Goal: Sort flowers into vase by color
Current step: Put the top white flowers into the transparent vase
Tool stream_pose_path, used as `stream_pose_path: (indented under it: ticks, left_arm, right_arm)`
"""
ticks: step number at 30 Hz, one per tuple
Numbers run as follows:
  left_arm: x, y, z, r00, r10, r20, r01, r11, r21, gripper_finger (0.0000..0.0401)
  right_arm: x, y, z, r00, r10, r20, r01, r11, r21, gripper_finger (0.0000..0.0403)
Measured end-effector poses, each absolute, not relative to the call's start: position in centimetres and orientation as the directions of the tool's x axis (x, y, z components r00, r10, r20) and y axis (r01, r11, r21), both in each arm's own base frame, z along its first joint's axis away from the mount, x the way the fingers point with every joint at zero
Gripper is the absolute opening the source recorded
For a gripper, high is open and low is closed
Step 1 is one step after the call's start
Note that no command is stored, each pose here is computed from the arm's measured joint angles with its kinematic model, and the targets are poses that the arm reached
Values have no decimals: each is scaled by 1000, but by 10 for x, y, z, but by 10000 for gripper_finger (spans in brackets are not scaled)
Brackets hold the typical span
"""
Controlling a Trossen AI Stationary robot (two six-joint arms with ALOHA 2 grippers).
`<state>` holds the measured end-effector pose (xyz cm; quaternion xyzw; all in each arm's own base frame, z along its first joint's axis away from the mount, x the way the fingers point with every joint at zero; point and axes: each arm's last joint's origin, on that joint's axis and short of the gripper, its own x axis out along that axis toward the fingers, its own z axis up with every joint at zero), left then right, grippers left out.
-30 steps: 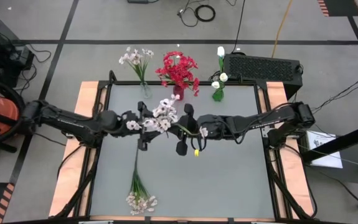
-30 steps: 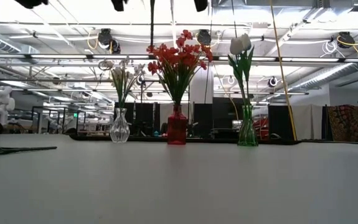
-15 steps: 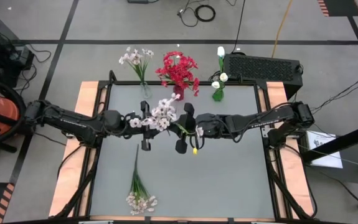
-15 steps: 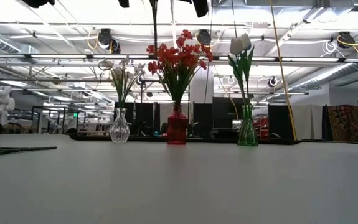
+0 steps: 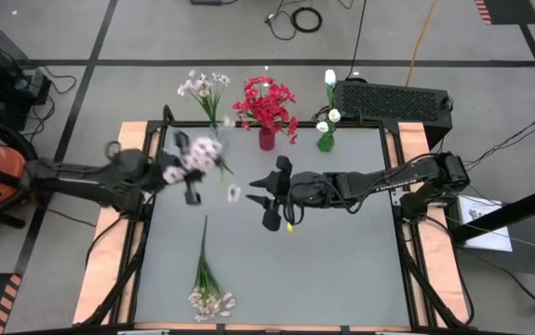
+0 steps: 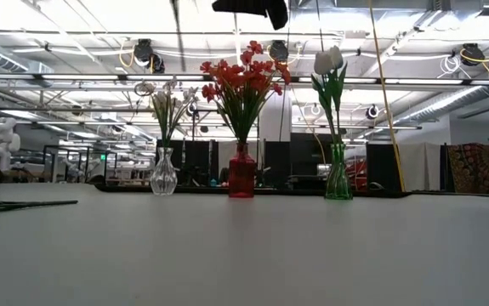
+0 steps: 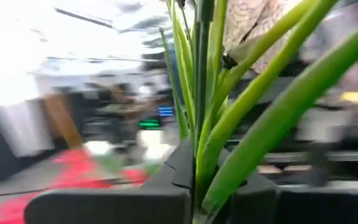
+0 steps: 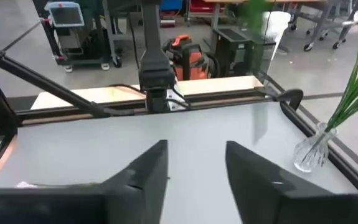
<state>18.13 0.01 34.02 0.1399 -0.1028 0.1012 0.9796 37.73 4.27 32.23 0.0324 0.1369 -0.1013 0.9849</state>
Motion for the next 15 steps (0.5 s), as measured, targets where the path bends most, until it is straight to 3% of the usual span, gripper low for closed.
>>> stream_pose_path:
  ticks: [7, 15]
  left_arm:
    - [143, 47, 353, 814, 504, 289, -578, 751, 319, 9]
    - [150, 117, 324, 817, 571, 88, -571, 775, 271, 7]
  right_arm:
    - [377, 41, 320, 934, -194, -299, 214, 976, 32, 186]
    - [377, 30, 318, 922, -221, -319, 241, 970, 25, 185]
